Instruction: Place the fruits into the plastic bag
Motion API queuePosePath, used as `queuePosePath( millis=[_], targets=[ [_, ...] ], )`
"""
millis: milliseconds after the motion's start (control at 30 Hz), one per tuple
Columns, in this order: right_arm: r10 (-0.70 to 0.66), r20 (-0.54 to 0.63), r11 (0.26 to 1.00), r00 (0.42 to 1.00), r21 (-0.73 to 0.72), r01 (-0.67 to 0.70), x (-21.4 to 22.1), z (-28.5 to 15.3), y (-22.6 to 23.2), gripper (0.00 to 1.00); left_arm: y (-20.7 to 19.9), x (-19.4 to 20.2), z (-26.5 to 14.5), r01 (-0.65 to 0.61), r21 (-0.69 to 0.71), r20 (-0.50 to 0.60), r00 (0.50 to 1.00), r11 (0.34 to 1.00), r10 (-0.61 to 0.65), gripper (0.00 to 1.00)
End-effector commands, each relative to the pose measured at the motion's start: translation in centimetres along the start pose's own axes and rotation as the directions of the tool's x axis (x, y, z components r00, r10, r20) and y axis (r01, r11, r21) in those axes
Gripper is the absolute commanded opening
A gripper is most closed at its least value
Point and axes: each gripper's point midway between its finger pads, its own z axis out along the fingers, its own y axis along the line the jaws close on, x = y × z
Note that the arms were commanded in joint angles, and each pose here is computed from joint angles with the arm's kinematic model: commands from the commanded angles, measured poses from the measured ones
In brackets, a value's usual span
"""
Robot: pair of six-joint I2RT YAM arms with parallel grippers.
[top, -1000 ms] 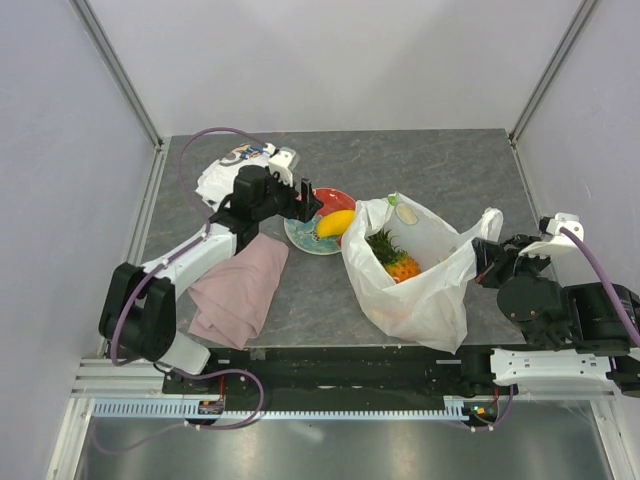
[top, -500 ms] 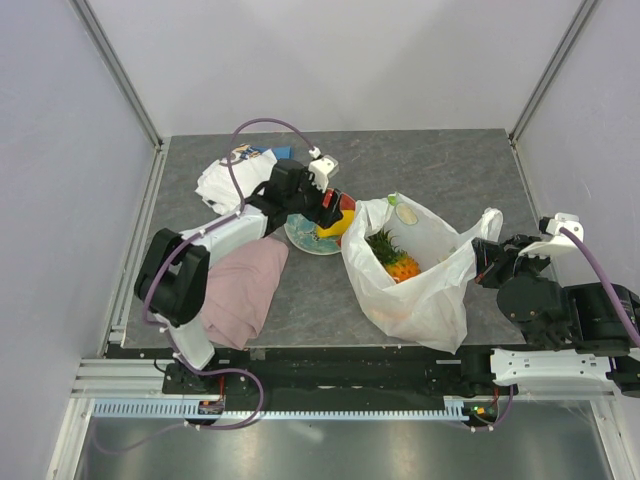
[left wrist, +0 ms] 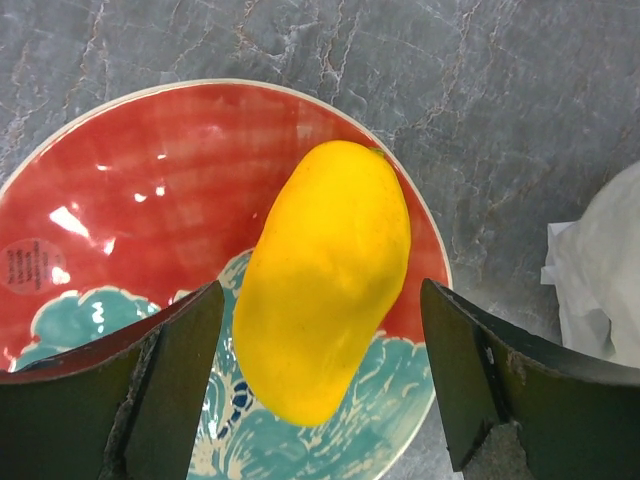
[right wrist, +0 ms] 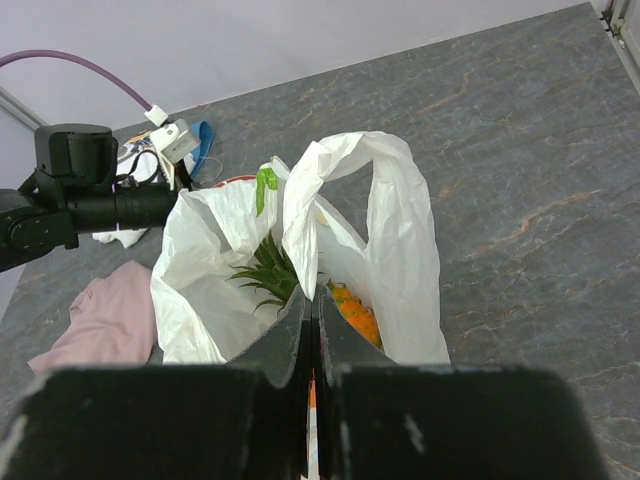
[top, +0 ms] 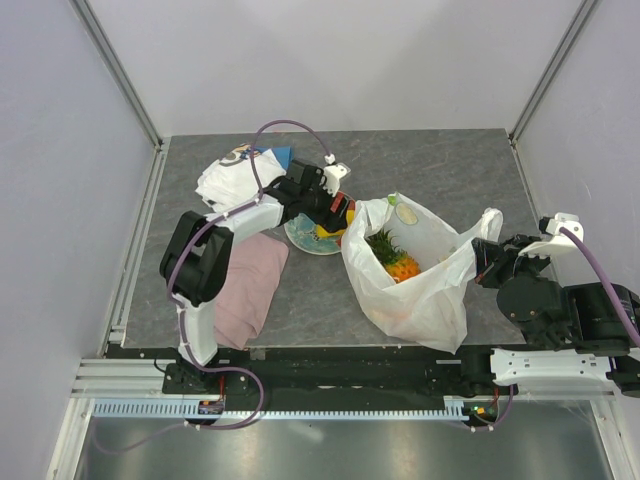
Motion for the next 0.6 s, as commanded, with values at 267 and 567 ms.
queuePosePath(
  millis=[267, 567],
  targets=[
    [0.029, 0.003, 1.000, 1.000, -0.005, -0.029, -0.2, 0.0, 0.1, 0.00, 0.3, 0.7, 1.9, -0.002, 0.023, -0.046, 0.999, 1.000, 0.003, 0.81],
    [0.037, 0.002, 0.999, 0.999, -0.005, -0.037, -0.1, -0.1, -0.1, 0.00, 0.1, 0.8, 1.7, 0.022, 0.020, -0.054, 0.998, 1.000, -0.021, 0.64]
  ],
)
